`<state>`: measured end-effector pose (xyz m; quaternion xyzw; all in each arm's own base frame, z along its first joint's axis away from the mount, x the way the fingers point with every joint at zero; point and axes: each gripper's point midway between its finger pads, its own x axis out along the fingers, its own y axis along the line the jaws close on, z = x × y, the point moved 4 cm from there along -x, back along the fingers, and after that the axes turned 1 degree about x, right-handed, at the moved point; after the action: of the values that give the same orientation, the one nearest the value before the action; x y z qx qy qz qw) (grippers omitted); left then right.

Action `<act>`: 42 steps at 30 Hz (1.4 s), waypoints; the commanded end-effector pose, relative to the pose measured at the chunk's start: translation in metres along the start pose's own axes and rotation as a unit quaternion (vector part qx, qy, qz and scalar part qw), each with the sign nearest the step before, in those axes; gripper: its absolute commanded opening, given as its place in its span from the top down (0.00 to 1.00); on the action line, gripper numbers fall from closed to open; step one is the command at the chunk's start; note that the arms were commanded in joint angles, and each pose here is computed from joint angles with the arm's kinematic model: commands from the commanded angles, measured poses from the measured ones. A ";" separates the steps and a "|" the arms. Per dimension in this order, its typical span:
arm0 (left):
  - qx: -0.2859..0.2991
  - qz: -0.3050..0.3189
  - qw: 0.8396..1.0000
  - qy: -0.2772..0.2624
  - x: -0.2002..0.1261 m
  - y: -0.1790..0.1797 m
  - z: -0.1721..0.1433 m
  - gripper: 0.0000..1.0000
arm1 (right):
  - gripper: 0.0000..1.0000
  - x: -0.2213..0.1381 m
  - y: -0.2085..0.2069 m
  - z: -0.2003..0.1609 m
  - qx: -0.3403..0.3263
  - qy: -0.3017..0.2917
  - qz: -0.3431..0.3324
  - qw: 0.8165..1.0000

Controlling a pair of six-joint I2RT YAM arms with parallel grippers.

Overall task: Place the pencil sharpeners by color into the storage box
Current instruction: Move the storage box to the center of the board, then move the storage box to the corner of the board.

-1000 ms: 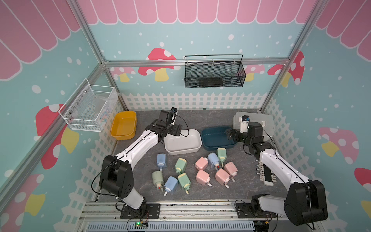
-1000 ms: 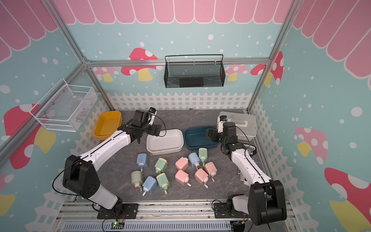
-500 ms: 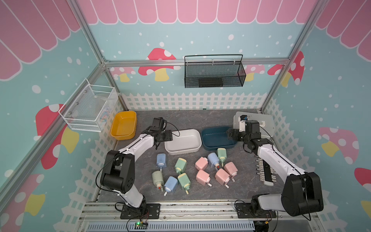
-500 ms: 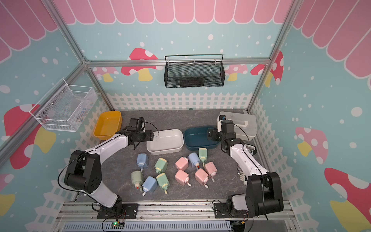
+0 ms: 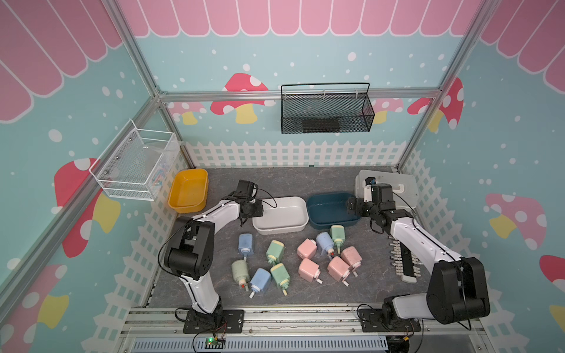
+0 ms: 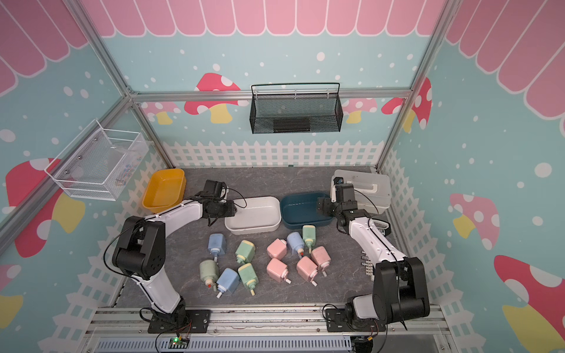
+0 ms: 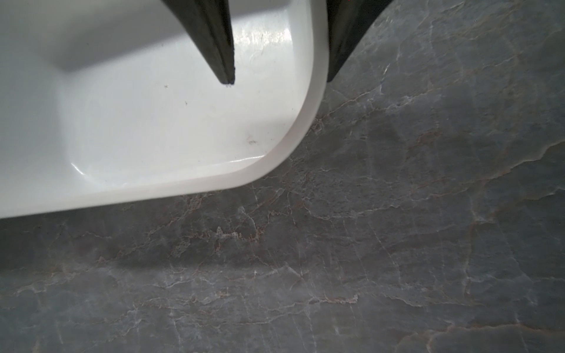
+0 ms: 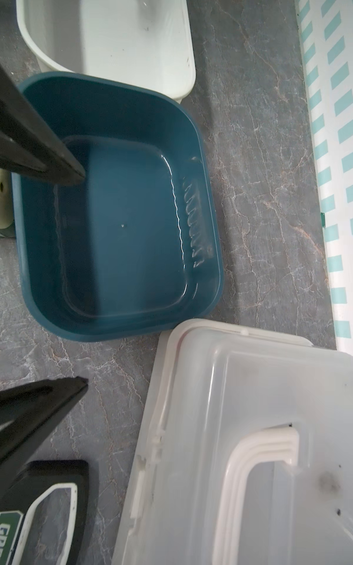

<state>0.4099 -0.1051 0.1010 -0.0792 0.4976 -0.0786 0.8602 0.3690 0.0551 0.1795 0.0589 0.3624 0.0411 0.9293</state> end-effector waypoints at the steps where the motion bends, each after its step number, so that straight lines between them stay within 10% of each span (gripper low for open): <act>1: 0.024 0.000 1.000 0.001 0.001 -0.003 0.006 0.54 | 0.02 0.003 -0.005 0.005 0.008 0.003 -0.021 1.000; 10: 0.030 0.019 0.999 0.002 0.003 0.000 0.014 0.53 | 0.01 0.008 -0.054 0.004 0.090 0.003 -0.132 0.987; 26: 0.044 0.005 0.999 0.011 0.003 0.005 0.014 0.53 | 0.02 0.024 -0.156 0.004 0.300 -0.009 -0.121 0.946; 42: 0.045 0.004 0.999 0.015 0.006 0.005 0.016 0.53 | 0.02 0.086 -0.147 0.050 0.249 -0.035 -0.018 0.968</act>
<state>0.4221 -0.1014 0.1014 -0.0419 0.5061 -0.0932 0.8564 0.4455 -0.0878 0.1188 0.2909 0.3710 -0.1041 0.8757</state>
